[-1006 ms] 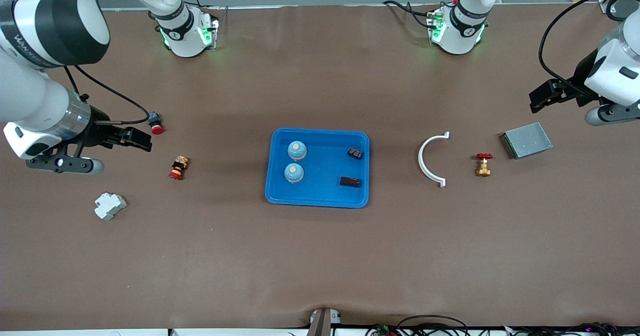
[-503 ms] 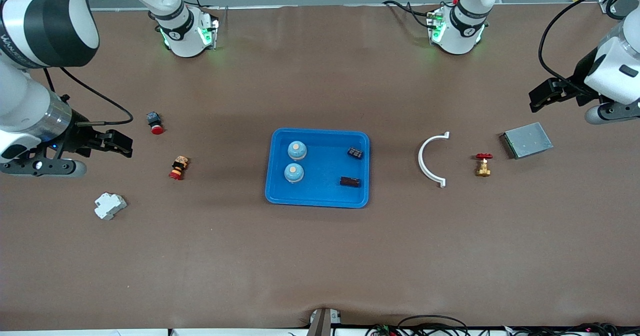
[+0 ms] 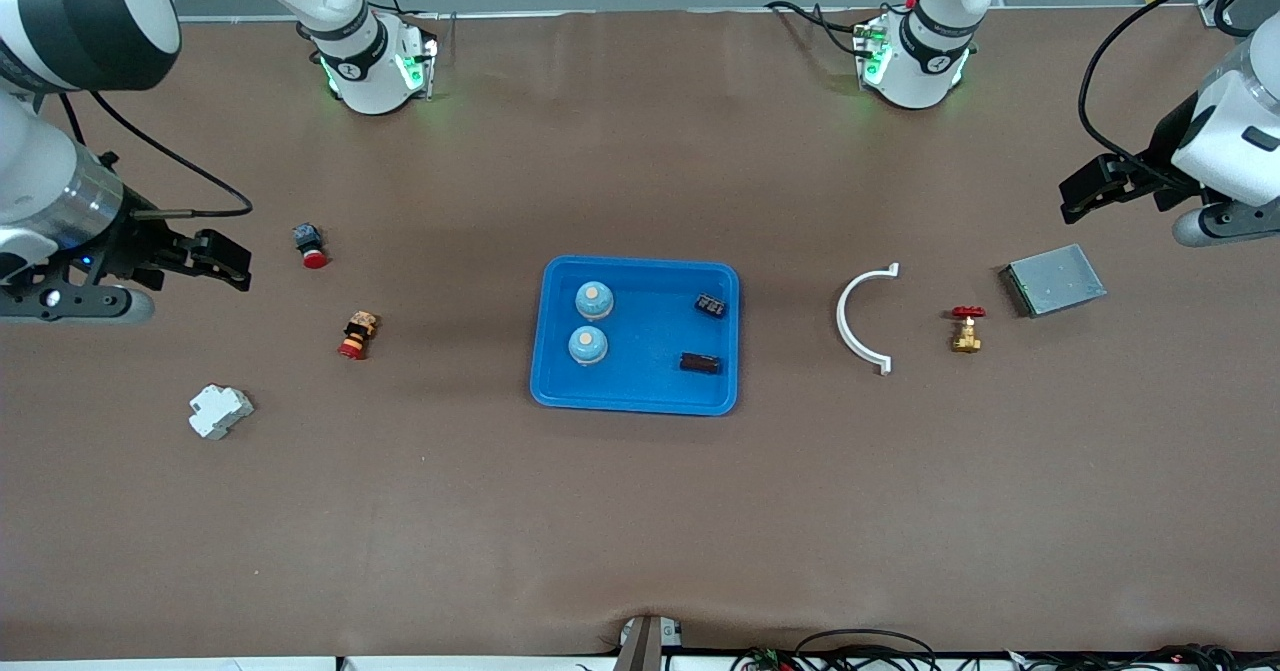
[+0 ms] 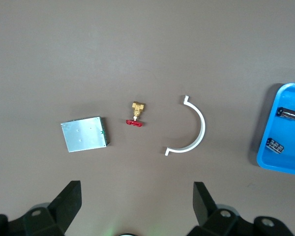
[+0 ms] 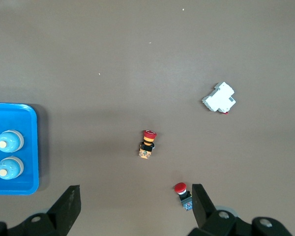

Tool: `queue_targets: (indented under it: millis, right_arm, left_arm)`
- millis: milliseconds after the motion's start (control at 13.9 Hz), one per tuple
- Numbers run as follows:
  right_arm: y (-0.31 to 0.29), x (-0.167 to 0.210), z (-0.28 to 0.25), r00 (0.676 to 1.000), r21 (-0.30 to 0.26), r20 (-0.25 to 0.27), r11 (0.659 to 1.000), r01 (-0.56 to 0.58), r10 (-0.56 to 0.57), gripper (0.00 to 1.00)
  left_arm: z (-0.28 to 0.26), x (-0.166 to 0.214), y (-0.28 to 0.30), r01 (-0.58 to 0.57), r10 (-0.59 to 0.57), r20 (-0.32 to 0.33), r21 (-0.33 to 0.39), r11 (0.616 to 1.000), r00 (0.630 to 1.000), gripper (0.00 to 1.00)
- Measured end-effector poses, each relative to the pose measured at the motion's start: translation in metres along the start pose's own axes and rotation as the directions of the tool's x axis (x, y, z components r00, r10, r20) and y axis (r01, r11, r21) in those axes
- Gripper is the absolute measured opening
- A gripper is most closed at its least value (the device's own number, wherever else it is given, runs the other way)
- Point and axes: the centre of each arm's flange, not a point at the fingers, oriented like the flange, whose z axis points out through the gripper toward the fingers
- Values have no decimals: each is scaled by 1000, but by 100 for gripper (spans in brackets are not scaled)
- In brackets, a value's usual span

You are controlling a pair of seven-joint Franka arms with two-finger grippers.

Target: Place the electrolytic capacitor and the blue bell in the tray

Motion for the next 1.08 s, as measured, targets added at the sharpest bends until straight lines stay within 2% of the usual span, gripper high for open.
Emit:
queue_targets:
  millis: [647, 1078]
  right_arm:
    - [37, 2, -2, 999, 15, -8, 998, -54, 54, 100]
    - [37, -10, -23, 998, 16, -40, 999, -52, 53, 100]
  left_arm:
    - [0, 0, 2, -4, 4, 0, -3, 1000, 1000, 100]
    - [0, 0, 3, -5, 5, -1, -3, 1000, 1000, 100]
